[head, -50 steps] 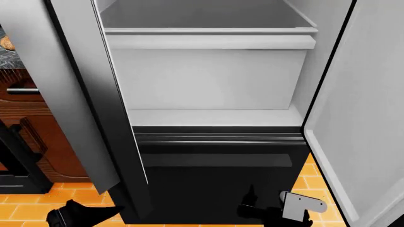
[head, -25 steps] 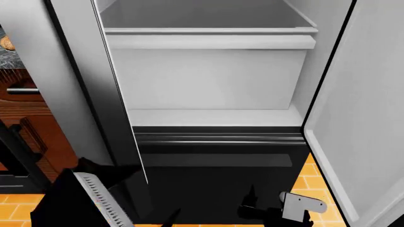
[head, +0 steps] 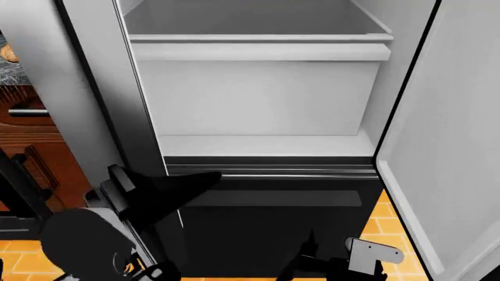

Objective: Open the fridge doors

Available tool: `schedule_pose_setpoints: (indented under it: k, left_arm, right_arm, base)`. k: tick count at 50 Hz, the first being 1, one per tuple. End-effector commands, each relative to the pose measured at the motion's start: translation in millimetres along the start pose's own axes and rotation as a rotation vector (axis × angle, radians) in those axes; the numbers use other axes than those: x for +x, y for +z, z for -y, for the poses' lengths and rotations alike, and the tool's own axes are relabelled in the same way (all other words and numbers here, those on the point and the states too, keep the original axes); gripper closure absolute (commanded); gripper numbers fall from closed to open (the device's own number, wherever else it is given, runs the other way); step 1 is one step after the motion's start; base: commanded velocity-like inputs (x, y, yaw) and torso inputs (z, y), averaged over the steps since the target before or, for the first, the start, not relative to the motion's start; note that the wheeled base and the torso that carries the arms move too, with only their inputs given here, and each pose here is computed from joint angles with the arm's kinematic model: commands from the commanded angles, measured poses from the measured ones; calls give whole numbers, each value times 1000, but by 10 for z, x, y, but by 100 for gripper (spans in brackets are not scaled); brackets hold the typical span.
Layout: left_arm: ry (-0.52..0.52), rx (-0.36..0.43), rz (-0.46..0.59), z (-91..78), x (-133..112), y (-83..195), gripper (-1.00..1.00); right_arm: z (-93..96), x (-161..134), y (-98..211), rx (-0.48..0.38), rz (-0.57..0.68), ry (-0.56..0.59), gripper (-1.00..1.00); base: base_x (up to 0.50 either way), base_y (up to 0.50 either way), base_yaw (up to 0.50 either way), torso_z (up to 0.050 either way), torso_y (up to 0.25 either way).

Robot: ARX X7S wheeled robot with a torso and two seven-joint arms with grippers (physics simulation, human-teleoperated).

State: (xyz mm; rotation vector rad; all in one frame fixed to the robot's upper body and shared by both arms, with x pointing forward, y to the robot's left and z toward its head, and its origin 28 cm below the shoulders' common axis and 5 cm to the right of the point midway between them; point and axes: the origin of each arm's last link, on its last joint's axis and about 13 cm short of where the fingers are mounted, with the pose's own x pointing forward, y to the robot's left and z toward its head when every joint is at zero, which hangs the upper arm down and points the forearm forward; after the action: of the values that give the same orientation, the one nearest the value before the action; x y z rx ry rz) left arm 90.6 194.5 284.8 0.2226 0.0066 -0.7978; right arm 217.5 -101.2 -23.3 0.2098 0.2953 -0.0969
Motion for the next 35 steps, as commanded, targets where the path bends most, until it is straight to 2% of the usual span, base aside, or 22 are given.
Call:
schedule_pose_setpoints:
  k: [1, 5, 15, 21, 35]
  left_arm:
    - [-46, 22, 48, 61, -8, 88, -100]
    - [-39, 6, 74, 94, 33, 135, -100]
    - [98, -159, 133, 8, 366, 291, -100]
    - [133, -217, 140, -22, 539, 318, -100]
    - [154, -278, 147, -16, 760, 351, -100]
  right_arm:
    - [0, 4, 2, 0, 2, 0, -100]
    - [-2, 3, 3, -1, 3, 2, -100]
    - [1, 7, 5, 1, 6, 3, -100]
    - [0, 12, 3, 0, 7, 5, -100]
    - [-9, 2, 7, -5, 9, 9, -100]
  base:
    - [0, 0, 0, 0, 0]
    - [0, 0, 0, 0, 0]
    - [0, 0, 0, 0, 0]
    - [0, 0, 0, 0, 0]
    - [0, 0, 0, 0, 0]
